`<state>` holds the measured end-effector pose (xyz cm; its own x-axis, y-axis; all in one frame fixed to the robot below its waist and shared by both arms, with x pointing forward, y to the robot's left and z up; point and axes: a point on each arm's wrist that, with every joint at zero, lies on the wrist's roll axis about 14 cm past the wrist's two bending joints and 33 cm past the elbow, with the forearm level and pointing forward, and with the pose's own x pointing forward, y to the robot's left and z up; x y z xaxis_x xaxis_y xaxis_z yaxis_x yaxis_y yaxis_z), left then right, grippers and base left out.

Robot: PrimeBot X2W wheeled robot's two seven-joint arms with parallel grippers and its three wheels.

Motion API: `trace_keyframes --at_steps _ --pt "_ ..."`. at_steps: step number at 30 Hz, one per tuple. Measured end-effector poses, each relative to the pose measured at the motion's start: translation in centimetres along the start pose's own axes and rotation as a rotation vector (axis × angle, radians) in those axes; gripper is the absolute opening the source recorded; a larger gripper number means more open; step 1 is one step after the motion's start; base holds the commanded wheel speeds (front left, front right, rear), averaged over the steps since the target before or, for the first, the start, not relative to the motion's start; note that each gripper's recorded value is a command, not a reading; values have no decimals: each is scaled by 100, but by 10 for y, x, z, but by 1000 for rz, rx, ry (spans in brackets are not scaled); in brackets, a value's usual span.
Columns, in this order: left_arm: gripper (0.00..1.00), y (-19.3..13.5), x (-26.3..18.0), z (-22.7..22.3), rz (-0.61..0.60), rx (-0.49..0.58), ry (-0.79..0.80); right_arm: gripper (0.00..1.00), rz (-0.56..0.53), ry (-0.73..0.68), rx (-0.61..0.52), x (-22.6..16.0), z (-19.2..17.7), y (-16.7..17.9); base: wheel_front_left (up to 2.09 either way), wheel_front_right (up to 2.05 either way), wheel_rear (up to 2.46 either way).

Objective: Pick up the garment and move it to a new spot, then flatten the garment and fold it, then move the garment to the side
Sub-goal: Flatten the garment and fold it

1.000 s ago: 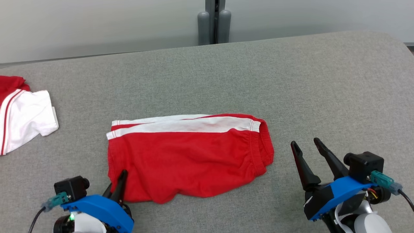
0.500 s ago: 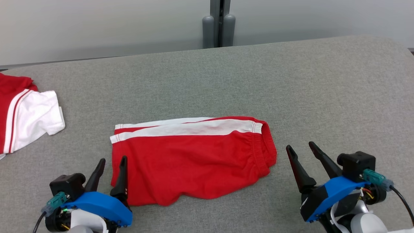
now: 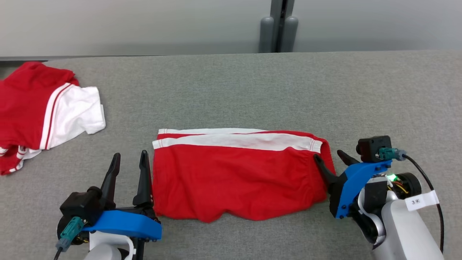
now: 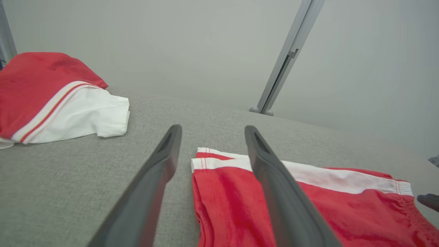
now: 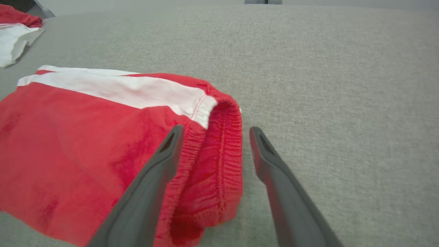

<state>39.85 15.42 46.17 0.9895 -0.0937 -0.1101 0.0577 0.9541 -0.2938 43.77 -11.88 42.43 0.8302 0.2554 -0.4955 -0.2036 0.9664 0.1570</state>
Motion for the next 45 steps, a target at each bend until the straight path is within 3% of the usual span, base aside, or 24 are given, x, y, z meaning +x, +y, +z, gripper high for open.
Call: trace_keyframes --at_steps 5,10,11,12,13,14,15,16,22,28,31,36,45 --pt "100 14 -10 6 49 16 -24 100 -16 108 -36 16 -18 -2 0 0 0" --pt "100 22 -17 9 81 28 -40 100 19 212 9 24 -40 7 0 0 0" --pt "100 23 -18 9 84 31 -40 69 26 222 18 25 -41 9 0 0 0" --pt "100 23 -19 9 85 31 -41 45 34 227 32 26 -41 11 0 0 0" --pt "100 22 -18 10 84 32 -44 31 41 237 41 27 -43 13 0 0 0" --pt "100 21 -18 10 80 33 -45 31 44 243 42 27 -43 13 0 0 0" --pt "100 20 -18 9 75 33 -44 12 47 245 41 27 -44 14 0 0 0" --pt "100 19 -18 8 71 36 -42 0 51 247 40 27 -44 15 0 0 0" --pt "100 1 -13 4 13 40 -33 0 32 227 52 17 -36 2 0 0 0" --pt "100 -13 -7 0 -38 36 -24 0 -149 227 28 -15 -22 -86 0 0 0" --pt "100 -17 -6 -3 -50 38 -17 0 -206 218 35 -28 -14 -110 0 0 0" --pt "100 -19 -5 -7 -65 51 -2 0 -106 172 102 -23 0 -79 0 0 0" --pt "100 -10 -10 -3 -45 71 -7 0 235 96 255 -4 31 40 0 0 0"
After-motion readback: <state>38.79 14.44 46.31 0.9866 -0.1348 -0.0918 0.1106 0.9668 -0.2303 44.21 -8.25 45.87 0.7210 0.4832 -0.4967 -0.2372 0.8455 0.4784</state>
